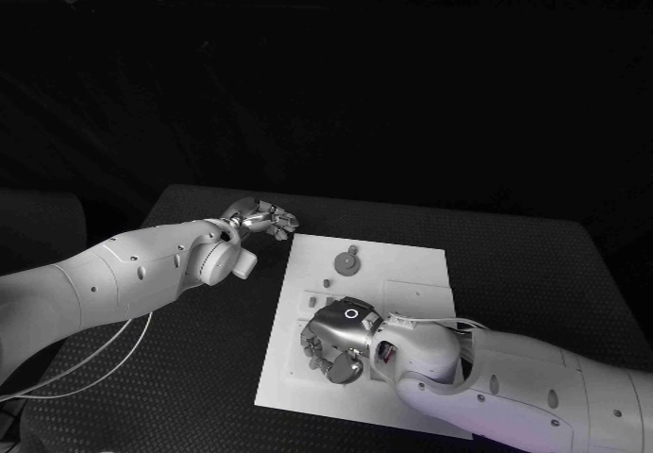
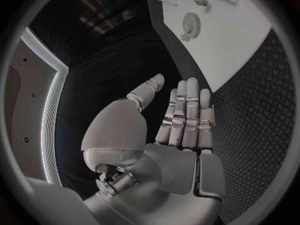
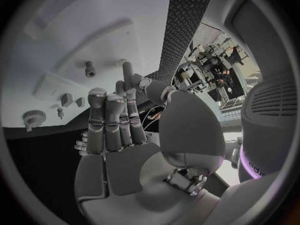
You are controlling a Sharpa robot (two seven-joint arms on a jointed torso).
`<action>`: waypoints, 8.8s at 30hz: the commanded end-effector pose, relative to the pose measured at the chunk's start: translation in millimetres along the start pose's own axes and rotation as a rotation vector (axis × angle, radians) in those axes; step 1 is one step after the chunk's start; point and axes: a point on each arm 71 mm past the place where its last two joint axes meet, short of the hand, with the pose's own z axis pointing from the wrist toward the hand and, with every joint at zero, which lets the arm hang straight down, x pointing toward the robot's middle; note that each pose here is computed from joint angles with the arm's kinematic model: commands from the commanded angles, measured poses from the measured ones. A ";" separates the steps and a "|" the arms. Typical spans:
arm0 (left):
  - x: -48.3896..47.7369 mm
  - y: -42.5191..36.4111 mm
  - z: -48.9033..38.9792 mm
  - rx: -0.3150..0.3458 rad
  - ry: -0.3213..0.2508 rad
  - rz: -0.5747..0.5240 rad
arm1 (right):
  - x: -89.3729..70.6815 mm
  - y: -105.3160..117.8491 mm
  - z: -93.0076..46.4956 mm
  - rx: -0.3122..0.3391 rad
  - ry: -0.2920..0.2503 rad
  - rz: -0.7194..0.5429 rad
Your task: Assemble the parts on the task board
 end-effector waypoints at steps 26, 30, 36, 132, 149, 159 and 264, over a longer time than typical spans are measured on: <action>0.9 -0.9 -0.2 0.006 0.009 -0.001 | 2.9 -6.4 -0.1 0.007 0.011 -0.036; 0.9 -0.9 -0.1 0.006 0.009 -0.001 | 5.7 -4.3 0.9 0.000 0.022 -0.034; 0.8 -0.8 -0.2 0.006 0.009 0.000 | 16.0 -0.1 1.2 -0.012 0.059 -0.037; -3.2 1.9 -1.8 -0.005 0.008 0.000 | -4.6 -142.8 -163.3 0.701 0.598 0.876; -2.9 2.1 -1.9 -0.006 0.010 0.000 | -0.2 -140.1 -157.1 0.738 0.572 0.791; -4.0 2.5 -2.3 -0.007 0.008 0.001 | 2.8 -137.5 -153.7 0.739 0.582 0.785; -5.4 3.9 -3.9 -0.018 0.011 0.003 | 8.7 -123.6 -135.9 0.786 0.529 0.774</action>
